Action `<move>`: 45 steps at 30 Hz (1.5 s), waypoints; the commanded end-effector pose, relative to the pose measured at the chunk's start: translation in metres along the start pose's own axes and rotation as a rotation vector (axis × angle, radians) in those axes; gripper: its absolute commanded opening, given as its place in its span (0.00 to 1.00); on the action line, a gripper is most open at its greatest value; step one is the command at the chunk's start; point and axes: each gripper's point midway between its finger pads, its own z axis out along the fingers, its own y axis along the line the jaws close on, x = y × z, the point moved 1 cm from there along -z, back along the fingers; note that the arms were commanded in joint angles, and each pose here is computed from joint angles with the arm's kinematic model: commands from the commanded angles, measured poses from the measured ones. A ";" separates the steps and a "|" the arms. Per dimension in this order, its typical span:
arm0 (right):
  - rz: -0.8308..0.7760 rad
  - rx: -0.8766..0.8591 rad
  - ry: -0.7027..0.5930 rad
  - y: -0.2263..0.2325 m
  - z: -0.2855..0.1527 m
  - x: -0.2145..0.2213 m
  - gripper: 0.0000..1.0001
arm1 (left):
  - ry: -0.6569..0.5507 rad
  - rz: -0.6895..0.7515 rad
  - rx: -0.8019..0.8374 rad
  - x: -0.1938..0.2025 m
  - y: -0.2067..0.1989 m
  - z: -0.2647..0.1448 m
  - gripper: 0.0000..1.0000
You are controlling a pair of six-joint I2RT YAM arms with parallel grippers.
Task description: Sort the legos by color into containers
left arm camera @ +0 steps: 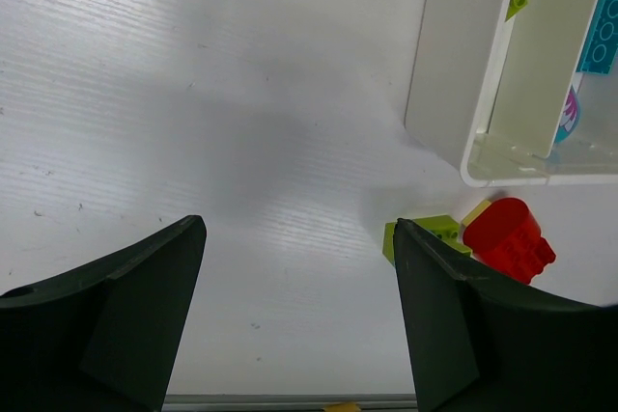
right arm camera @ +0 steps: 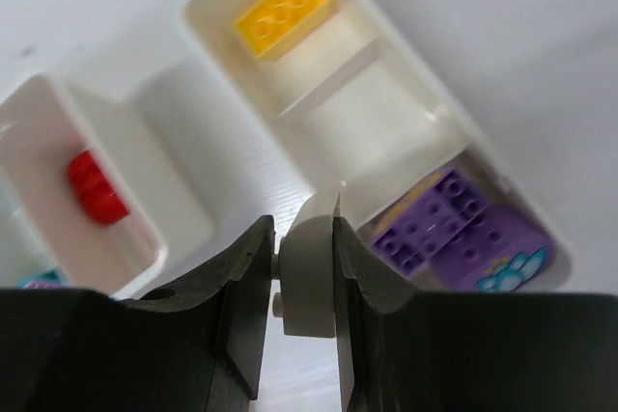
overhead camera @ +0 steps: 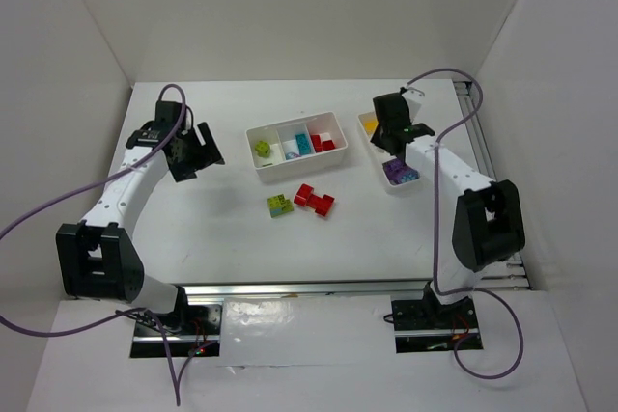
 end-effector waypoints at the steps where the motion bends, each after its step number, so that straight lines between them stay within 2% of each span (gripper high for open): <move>1: -0.012 0.056 0.025 -0.018 0.031 -0.004 0.11 | -0.033 0.024 0.049 -0.014 -0.016 -0.007 0.89; 6: -0.002 0.118 0.008 -0.033 0.061 -0.018 0.13 | -0.042 0.033 0.072 -0.018 -0.023 -0.011 0.89; 9: 0.008 0.133 -0.005 -0.038 0.071 -0.019 0.19 | -0.039 0.041 0.076 -0.016 -0.026 -0.011 0.89; 14: 0.016 0.119 0.010 -0.038 0.078 -0.016 0.59 | -0.033 0.056 0.085 -0.015 -0.033 -0.007 0.89; 17: 0.012 0.098 -0.016 -0.031 0.062 -0.020 0.59 | -0.033 0.056 0.085 -0.015 -0.033 -0.007 0.89; 21: 0.028 0.046 -0.071 -0.026 0.027 -0.034 0.51 | -0.022 0.053 0.085 -0.012 -0.035 -0.004 0.89; 22: 0.016 0.042 -0.059 -0.025 0.022 -0.027 0.45 | -0.022 0.053 0.085 -0.012 -0.035 -0.004 0.89; 24: 0.013 0.017 -0.072 -0.022 0.006 -0.028 0.41 | -0.011 0.062 0.085 -0.008 -0.038 -0.002 0.89; 26: -0.034 -0.008 -0.044 -0.016 -0.003 -0.013 0.38 | -0.018 0.062 0.090 -0.011 -0.040 -0.003 0.89; 28: -0.091 -0.110 0.005 0.002 -0.019 0.008 0.38 | -0.011 0.062 0.085 -0.010 -0.039 0.000 0.89; 31: -0.217 -0.224 0.091 0.024 -0.039 0.047 0.44 | -0.015 0.070 0.095 -0.011 -0.044 -0.002 0.89; 34: -0.336 -0.367 0.178 0.041 -0.059 0.084 0.59 | -0.020 0.069 0.087 -0.012 -0.042 -0.002 0.89; 36: -0.426 -0.477 0.227 0.058 -0.074 0.111 0.74 | -0.025 0.069 0.079 -0.012 -0.041 -0.002 0.89; 39: -0.548 -0.543 0.298 0.074 -0.086 0.155 0.79 | -0.025 0.069 0.079 -0.012 -0.041 -0.002 0.89; 41: -0.601 -0.503 0.292 0.075 -0.085 0.161 0.82 | -0.025 0.069 0.079 -0.012 -0.041 -0.002 0.89; 45: -0.560 -0.418 0.314 0.076 -0.072 0.163 0.82 | -0.042 0.070 0.089 -0.015 -0.043 -0.008 0.89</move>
